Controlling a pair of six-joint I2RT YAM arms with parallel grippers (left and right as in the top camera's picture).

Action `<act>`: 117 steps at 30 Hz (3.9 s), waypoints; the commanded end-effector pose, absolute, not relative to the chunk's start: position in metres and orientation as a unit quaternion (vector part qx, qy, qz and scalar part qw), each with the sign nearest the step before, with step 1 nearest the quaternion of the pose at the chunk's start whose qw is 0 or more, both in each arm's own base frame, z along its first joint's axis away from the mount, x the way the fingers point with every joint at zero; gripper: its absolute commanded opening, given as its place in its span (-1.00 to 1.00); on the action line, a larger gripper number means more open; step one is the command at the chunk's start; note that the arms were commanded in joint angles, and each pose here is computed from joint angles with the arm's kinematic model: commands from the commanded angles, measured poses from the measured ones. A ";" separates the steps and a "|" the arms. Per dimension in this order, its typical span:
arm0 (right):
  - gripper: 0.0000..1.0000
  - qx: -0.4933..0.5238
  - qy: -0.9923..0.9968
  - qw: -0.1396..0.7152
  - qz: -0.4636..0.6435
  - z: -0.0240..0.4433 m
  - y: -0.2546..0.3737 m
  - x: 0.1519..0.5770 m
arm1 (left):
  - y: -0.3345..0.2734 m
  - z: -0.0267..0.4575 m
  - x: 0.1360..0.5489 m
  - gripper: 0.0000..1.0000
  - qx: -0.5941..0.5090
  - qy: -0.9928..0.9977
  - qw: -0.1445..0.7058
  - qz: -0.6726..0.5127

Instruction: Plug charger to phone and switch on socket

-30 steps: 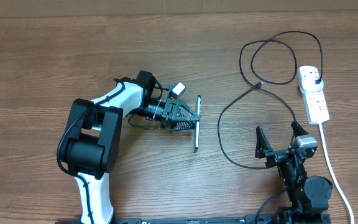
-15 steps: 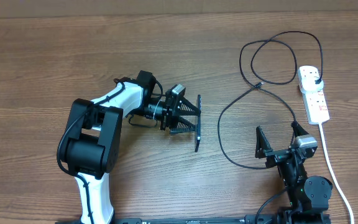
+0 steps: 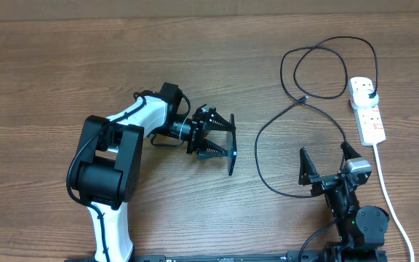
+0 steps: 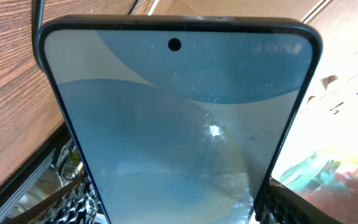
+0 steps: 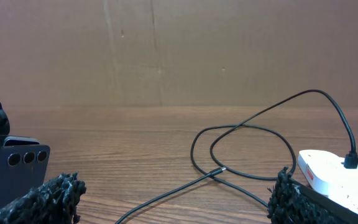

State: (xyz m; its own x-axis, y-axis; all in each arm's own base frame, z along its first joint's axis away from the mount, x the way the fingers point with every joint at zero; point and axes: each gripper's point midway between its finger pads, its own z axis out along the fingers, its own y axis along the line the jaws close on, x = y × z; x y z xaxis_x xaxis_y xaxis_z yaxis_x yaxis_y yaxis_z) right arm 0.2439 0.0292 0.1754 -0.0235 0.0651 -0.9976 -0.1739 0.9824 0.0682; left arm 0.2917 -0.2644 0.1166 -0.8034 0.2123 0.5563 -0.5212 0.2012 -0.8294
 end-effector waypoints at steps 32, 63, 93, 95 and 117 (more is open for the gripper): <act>1.00 -0.038 0.710 0.698 0.082 0.173 0.029 0.244 | -0.263 0.113 0.292 -0.08 0.162 -0.709 0.338 0.597; 1.00 -0.040 0.698 0.685 0.206 0.181 0.058 0.236 | -0.264 0.124 0.294 -0.09 0.147 -0.688 0.335 0.627; 0.99 -0.067 0.697 0.501 0.509 0.276 0.133 0.194 | -0.264 0.124 0.296 -0.08 0.139 -0.690 0.328 0.631; 0.99 -0.076 0.705 0.482 0.515 0.284 0.137 0.203 | -0.264 0.124 0.296 -0.08 0.139 -0.690 0.328 0.631; 0.99 -0.111 0.883 0.359 0.282 0.286 0.212 0.243 | -0.264 0.124 0.296 -0.08 0.139 -0.690 0.327 0.631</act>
